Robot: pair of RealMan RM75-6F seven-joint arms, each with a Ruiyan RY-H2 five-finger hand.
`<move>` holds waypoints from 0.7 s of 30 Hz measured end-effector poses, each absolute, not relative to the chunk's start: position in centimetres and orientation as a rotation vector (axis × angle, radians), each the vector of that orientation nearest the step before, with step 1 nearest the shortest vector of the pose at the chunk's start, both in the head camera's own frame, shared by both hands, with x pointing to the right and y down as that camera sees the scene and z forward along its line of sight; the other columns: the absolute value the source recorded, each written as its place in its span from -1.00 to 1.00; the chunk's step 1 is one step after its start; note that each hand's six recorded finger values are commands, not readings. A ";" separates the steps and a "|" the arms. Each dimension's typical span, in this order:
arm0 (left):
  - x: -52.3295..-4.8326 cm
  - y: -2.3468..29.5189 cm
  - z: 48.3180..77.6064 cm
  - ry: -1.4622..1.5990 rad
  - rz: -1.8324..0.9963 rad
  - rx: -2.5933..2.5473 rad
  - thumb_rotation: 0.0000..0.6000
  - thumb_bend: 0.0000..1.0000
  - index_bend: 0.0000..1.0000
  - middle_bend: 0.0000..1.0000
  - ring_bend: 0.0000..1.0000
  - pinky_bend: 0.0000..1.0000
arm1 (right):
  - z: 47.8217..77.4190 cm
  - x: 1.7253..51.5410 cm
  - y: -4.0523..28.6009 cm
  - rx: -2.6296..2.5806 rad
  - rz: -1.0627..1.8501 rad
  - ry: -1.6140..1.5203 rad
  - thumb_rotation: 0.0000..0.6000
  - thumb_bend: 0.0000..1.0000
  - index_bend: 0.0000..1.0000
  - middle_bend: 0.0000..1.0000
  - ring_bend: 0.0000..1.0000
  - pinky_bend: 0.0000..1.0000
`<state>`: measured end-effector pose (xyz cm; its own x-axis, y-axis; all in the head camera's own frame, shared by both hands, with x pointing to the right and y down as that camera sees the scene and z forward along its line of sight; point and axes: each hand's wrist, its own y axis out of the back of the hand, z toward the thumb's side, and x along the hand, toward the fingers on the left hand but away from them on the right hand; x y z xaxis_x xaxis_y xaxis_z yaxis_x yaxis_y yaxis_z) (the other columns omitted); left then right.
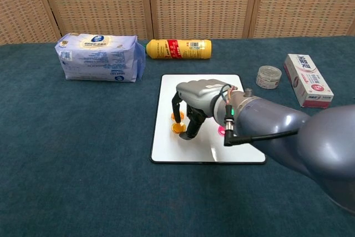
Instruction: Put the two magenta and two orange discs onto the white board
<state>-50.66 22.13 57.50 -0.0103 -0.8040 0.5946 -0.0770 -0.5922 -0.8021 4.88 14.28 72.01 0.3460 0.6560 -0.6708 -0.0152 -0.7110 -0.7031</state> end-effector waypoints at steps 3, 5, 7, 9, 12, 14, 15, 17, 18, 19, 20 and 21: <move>-50.7 22.1 57.6 0.917 -1.660 -1.709 1.00 -1.00 -1.00 -1.00 -1.00 -1.00 | 72.2 4.1 14.0 -1.977 1.409 -0.557 1.00 -0.27 0.07 0.73 0.75 1.00; -50.8 22.0 57.6 0.917 -1.661 -1.709 1.00 -1.00 -1.00 -1.00 -1.00 -1.00 | 72.4 3.8 13.9 -1.967 1.413 -0.559 1.00 -0.27 0.07 0.73 0.75 1.00; -50.8 22.0 57.6 0.919 -1.661 -1.709 1.00 -1.00 -1.00 -1.00 -1.00 -1.00 | 72.5 3.6 13.9 -1.960 1.421 -0.561 1.00 -0.27 0.07 0.73 0.75 1.00; -50.8 22.0 57.5 0.921 -1.661 -1.709 1.00 -1.00 -1.00 -1.00 -1.00 -1.00 | 72.6 3.5 13.8 -1.951 1.430 -0.564 1.00 -0.27 0.07 0.73 0.75 1.00; -50.9 22.0 57.5 0.921 -1.660 -1.711 1.00 -1.00 -1.00 -1.00 -1.00 -1.00 | 72.6 3.3 13.8 -1.936 1.432 -0.561 1.00 -0.27 0.07 0.73 0.75 1.00; -50.8 22.0 57.5 0.920 -1.657 -1.713 1.00 -1.00 -1.00 -1.00 -1.00 -1.00 | 72.6 3.3 13.9 -1.930 1.437 -0.560 1.00 -0.27 0.07 0.73 0.75 1.00; -50.8 22.0 57.5 0.921 -1.657 -1.714 1.00 -1.00 -1.00 -1.00 -1.00 -1.00 | 72.7 3.4 13.9 -1.928 1.439 -0.558 1.00 -0.27 0.07 0.73 0.75 1.00; -50.8 22.0 57.4 0.923 -1.655 -1.714 1.00 -1.00 -1.00 -1.00 -1.00 -1.00 | 72.8 3.4 14.0 -1.923 1.442 -0.553 1.00 -0.27 0.07 0.73 0.75 1.00; -50.8 22.0 57.4 0.924 -1.654 -1.713 1.00 -1.00 -1.00 -1.00 -1.00 -1.00 | 72.8 3.4 14.0 -1.921 1.445 -0.552 1.00 -0.27 0.07 0.73 0.75 1.00; -50.8 22.0 57.4 0.925 -1.653 -1.712 1.00 -1.00 -1.00 -1.00 -1.00 -1.00 | 72.8 3.5 14.0 -1.919 1.448 -0.551 1.00 -0.27 0.07 0.73 0.75 1.00; -50.8 22.0 57.4 0.925 -1.653 -1.712 1.00 -1.00 -1.00 -1.00 -1.00 -1.00 | 72.8 3.5 14.0 -1.917 1.449 -0.550 1.00 -0.27 0.07 0.73 0.75 1.00; -50.8 22.0 57.4 0.925 -1.653 -1.711 1.00 -1.00 -1.00 -1.00 -1.00 -1.00 | 72.8 3.5 14.1 -1.918 1.448 -0.549 1.00 -0.27 0.07 0.73 0.75 1.00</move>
<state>-50.84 22.01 57.36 -0.0083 -0.8047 0.5936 -0.0853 -0.5909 -0.8022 3.47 14.06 72.81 0.2976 0.6762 -0.6739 -0.0591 -0.6915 -0.7199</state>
